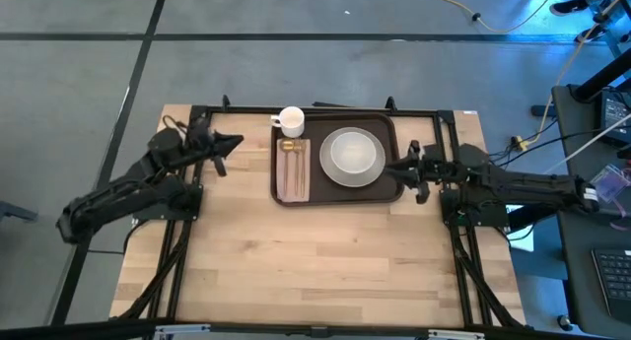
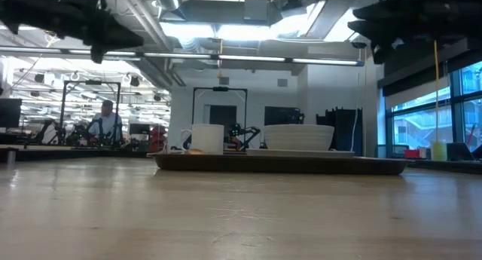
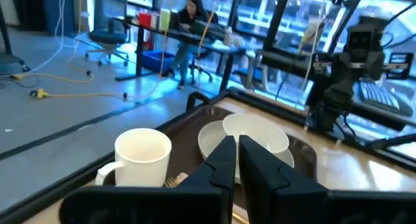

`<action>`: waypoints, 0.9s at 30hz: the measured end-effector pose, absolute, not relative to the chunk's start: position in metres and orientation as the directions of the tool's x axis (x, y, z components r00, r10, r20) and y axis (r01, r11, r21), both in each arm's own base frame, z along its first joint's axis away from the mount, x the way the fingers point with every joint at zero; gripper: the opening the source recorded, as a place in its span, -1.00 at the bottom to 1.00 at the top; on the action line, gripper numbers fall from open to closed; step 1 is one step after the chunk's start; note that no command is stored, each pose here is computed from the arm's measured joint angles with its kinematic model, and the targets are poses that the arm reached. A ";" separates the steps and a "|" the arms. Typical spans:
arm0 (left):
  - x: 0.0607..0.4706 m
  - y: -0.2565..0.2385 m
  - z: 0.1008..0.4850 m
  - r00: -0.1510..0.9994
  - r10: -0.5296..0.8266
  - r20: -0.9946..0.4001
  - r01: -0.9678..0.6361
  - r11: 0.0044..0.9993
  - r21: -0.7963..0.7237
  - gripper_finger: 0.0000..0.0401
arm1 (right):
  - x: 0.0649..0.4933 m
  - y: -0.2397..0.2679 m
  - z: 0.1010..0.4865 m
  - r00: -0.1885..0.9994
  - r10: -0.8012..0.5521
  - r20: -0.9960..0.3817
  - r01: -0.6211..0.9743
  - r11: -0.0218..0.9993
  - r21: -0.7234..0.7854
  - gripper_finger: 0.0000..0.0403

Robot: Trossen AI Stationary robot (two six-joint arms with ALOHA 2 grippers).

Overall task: Set up tray
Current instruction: Return to Home Position

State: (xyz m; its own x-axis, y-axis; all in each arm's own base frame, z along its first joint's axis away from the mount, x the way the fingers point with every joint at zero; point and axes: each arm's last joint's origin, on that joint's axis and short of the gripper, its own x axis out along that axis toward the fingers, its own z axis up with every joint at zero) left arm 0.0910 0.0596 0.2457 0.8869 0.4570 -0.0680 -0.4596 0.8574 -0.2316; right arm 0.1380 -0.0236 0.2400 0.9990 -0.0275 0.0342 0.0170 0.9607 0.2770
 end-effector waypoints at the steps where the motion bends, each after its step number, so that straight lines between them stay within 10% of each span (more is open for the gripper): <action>1: 0.089 0.058 0.242 0.887 0.458 -0.058 -0.458 0.856 -0.238 -0.94 | 0.135 -0.024 0.238 0.998 -0.033 0.048 0.019 0.960 0.280 -0.45; 27: 0.074 0.052 0.191 0.825 0.563 -0.060 -0.557 0.788 -0.265 -0.99 | 0.095 -0.018 0.194 0.951 -0.102 0.292 0.016 0.959 0.283 -0.45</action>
State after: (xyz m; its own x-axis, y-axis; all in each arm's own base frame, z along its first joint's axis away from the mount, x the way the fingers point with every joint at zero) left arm 0.0741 0.0519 0.1908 0.8246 0.5626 -0.0602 -0.5566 0.7875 -0.2646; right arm 0.0947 -0.0183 0.1945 0.9510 -0.1021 0.2919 0.0160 0.9589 0.2834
